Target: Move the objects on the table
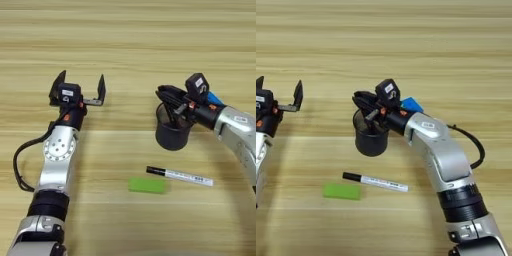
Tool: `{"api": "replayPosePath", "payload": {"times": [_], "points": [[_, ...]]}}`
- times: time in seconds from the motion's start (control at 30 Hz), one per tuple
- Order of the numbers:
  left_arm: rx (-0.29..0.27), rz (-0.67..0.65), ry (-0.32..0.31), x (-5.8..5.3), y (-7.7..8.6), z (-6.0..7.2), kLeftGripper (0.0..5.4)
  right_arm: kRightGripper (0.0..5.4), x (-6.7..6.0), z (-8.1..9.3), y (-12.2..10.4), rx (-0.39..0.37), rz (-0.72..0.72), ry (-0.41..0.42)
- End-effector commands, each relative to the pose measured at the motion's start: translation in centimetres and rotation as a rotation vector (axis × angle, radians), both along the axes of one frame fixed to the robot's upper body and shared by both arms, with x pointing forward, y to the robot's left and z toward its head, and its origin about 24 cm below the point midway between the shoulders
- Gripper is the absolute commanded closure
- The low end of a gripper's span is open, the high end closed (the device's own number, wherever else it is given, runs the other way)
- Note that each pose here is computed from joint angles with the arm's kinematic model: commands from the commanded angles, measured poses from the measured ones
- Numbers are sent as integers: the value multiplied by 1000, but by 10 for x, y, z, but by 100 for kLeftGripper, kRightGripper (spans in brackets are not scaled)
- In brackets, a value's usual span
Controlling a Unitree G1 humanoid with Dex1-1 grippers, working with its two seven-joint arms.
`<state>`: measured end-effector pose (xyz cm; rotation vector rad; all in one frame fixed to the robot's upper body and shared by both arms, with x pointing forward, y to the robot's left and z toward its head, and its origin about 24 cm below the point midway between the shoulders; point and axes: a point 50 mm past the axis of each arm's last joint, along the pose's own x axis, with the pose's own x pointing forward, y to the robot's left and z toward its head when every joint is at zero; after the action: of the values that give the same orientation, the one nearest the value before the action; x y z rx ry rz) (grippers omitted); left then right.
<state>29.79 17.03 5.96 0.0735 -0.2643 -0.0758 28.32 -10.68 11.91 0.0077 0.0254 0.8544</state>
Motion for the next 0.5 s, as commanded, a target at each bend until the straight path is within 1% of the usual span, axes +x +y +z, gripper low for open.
{"api": "replayPosePath", "payload": {"times": [0.03, 0.2, 0.27, 0.4, 0.5], "points": [[16, -8, -17, 2, -2, 3, 0, 465, -2, 24, -1, 49, 20, -66], [16, -9, -16, 2, -2, 3, 0, 465, -5, 42, -7, 92, 31, -111], [16, -9, -16, 2, -2, 3, 0, 465, -7, 52, -11, 118, 38, -138], [17, -11, -15, 2, -3, 3, 0, 465, -13, 68, -19, 158, 67, -196], [17, -12, -15, 2, -3, 3, 0, 465, -18, 77, -24, 188, 90, -222]]}}
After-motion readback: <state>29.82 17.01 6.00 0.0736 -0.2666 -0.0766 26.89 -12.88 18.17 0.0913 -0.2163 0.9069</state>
